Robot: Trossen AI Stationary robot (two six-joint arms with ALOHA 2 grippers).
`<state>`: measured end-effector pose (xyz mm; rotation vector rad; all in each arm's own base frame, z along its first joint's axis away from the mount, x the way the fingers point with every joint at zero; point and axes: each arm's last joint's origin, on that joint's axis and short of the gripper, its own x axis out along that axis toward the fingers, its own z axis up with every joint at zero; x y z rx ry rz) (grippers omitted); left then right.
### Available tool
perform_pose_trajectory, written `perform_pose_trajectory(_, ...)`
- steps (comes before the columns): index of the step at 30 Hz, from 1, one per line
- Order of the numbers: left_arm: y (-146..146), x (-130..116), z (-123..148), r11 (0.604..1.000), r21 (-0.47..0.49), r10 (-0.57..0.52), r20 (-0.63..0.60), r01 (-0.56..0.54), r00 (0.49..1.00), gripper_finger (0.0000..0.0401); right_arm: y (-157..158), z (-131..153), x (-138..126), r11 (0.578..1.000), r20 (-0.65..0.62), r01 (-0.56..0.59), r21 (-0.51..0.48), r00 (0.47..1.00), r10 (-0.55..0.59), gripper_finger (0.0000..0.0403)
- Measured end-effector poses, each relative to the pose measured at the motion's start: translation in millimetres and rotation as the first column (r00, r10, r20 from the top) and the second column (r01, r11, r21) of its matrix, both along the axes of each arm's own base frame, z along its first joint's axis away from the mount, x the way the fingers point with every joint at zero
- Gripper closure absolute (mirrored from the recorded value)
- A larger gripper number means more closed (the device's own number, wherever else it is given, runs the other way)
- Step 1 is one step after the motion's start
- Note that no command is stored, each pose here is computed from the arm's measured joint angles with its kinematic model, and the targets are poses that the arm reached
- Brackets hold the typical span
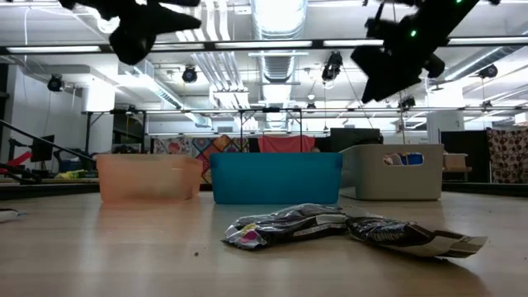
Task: Sort candy
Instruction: Put the white chocolate bar into the orange bin
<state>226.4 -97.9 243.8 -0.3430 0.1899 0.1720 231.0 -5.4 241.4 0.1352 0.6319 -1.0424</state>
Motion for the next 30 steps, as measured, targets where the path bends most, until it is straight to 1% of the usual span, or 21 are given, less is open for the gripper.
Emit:
perform_pose_trajectory(2,-7,-1,5,0.999,-0.032,-0.034,-0.021,0.034,0.999,0.029,13,2,0,0.999,0.015,-0.055,0.001,0.998,0.055,0.0247)
perform_pose_trajectory(5,-17,-3,14,0.995,-0.075,-0.077,-0.088,0.07,0.993,0.029,30,2,2,0.992,0.049,-0.128,0.002,0.991,0.127,0.0251)
perform_pose_trajectory(8,-25,-12,15,0.985,-0.169,-0.081,-0.243,0.04,0.967,0.0291,44,1,5,0.982,0.061,-0.186,-0.002,0.981,0.186,0.0256)
perform_pose_trajectory(10,-32,-19,13,0.966,-0.258,-0.075,-0.355,-0.021,0.932,0.0291,50,-2,6,0.978,0.052,-0.211,-0.003,0.976,0.211,0.0259)
perform_pose_trajectory(11,-36,-23,11,0.955,-0.293,-0.077,-0.415,-0.053,0.906,0.0291,53,-2,5,0.975,0.048,-0.22,-0.003,0.974,0.22,0.026)
perform_pose_trajectory(12,-41,-27,8,0.944,-0.318,-0.079,-0.481,-0.09,0.873,0.0291,55,-4,5,0.973,0.043,-0.23,-0.003,0.972,0.229,0.0261)
perform_pose_trajectory(14,-50,-33,3,0.926,-0.337,-0.072,-0.602,-0.172,0.795,0.0291,59,-6,6,0.972,0.042,-0.236,-0.001,0.971,0.236,0.0264)
perform_pose_trajectory(17,-63,-39,-5,0.899,-0.309,-0.032,-0.753,-0.31,0.658,0.0291,61,-9,8,0.971,0.038,-0.239,-0.005,0.97,0.239,0.0267)
perform_pose_trajectory(19,-72,-39,-11,0.878,-0.276,0.006,-0.811,-0.392,0.585,0.0291,61,-11,8,0.971,0.03,-0.241,-0.004,0.97,0.241,0.0268)
perform_pose_trajectory(21,-81,-37,-17,0.855,-0.256,0.026,-0.848,-0.452,0.53,0.0291,62,-13,10,0.971,0.027,-0.24,-0.005,0.97,0.241,0.0269)
perform_pose_trajectory(23,-88,-32,-22,0.848,-0.248,0.017,-0.87,-0.468,0.492,0.0291,62,-15,11,0.971,0.018,-0.241,-0.005,0.97,0.241,0.0268)
perform_pose_trajectory(26,-92,-29,-32,0.856,-0.192,0.049,-0.894,-0.48,0.445,0.0291,63,-17,13,0.971,0.015,-0.241,-0.006,0.97,0.241,0.0265)
perform_pose_trajectory(30,-90,-27,-42,0.836,-0.157,0.086,-0.909,-0.526,0.408,0.0286,63,-18,13,0.971,0.027,-0.239,0.014,0.971,0.239,0.0265)
